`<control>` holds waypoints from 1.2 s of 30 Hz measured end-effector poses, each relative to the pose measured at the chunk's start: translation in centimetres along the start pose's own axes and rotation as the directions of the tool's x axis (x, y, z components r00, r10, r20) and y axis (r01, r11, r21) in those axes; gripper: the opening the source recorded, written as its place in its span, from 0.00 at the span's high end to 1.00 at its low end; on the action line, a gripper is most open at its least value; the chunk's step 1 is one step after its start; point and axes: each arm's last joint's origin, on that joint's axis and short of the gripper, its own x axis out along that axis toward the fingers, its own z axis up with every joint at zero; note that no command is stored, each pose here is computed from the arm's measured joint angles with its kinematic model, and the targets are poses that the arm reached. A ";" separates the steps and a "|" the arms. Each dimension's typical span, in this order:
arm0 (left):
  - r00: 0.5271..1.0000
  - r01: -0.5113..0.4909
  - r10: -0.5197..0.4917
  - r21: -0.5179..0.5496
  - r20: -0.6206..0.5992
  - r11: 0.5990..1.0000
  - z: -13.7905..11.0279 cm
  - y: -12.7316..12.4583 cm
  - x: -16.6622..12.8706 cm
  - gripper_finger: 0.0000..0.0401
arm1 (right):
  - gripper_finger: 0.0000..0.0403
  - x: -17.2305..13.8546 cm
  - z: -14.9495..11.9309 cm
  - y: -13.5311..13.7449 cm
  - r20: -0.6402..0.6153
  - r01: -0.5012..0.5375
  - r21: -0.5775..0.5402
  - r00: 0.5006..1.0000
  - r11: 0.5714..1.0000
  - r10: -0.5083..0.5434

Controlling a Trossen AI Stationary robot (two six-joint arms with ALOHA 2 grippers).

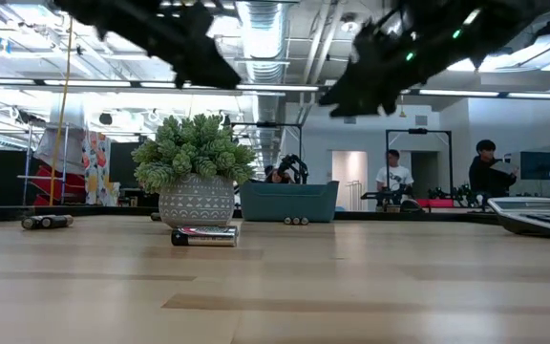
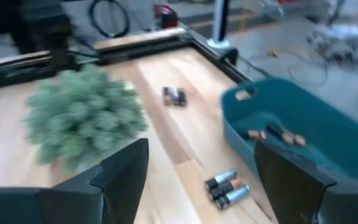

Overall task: Sort batteries
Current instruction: Put the silver battery into the green bin

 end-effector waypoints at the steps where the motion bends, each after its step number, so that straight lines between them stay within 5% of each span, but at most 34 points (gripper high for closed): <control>1: 1.000 -0.004 0.004 -0.008 0.009 1.000 -0.5 -0.2 -0.6 0.70 | 0.24 0.6 -0.4 -0.3 -0.011 0.014 0.029 1.000 0.999 -0.014; 8: 0.993 -0.014 0.022 -0.068 0.118 0.998 -4.3 -1.0 -3.6 0.70 | 0.24 5.4 -3.8 -1.2 -0.126 0.115 0.169 0.988 0.979 -0.094; 16: 0.987 0.006 0.008 -0.090 0.163 0.996 -5.4 -0.9 -5.7 0.70 | 0.24 9.0 -5.5 -1.2 -0.203 0.160 0.179 0.971 0.971 -0.123; 25: 0.984 0.022 -0.018 -0.018 0.176 1.000 -5.2 -1.2 -6.5 0.70 | 0.24 9.0 -6.8 -1.9 -0.282 0.339 0.227 0.920 0.913 -0.272; 36: 0.981 0.012 -0.018 0.028 0.194 1.000 -5.1 -1.2 -6.5 0.70 | 0.24 9.1 -7.1 -1.4 -0.271 0.364 0.258 0.916 0.895 -0.295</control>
